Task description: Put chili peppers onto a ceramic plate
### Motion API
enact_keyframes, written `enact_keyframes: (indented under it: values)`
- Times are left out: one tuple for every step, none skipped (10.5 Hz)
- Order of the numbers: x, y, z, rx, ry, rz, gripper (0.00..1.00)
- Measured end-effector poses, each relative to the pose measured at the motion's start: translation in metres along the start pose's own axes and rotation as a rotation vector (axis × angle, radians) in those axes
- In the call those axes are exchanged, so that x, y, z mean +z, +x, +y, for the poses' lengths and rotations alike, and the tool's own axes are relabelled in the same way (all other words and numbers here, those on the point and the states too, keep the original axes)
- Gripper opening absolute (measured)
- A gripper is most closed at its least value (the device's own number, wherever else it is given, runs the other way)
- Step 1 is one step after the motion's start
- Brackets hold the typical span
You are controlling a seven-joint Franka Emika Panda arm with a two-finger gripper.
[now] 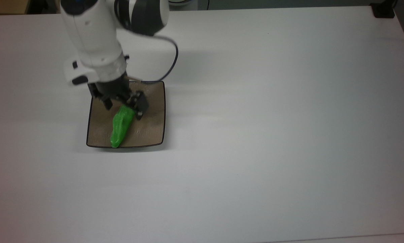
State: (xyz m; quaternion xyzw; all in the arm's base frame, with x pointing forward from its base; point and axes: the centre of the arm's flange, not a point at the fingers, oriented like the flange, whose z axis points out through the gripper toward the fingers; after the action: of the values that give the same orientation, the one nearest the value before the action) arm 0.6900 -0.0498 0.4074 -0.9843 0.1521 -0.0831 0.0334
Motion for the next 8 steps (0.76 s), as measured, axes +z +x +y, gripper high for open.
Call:
enact_keyframes:
  values:
    - [-0.032, -0.007, -0.012, -0.017, -0.001, -0.010, 1.00]
    - [-0.069, -0.018, -0.022, -0.033, -0.004, -0.027, 1.00]
    - [-0.108, -0.033, -0.031, -0.050, -0.010, -0.046, 1.00]
    - [-0.149, -0.052, -0.037, -0.066, -0.017, -0.065, 1.00]
    - [-0.180, -0.070, -0.041, -0.080, -0.024, -0.086, 1.00]
    - [-0.205, -0.089, -0.049, -0.101, -0.029, -0.103, 1.00]
    - [-0.222, -0.105, -0.059, -0.127, -0.032, -0.115, 1.00]
    - [-0.233, -0.120, -0.072, -0.160, -0.034, -0.130, 1.00]
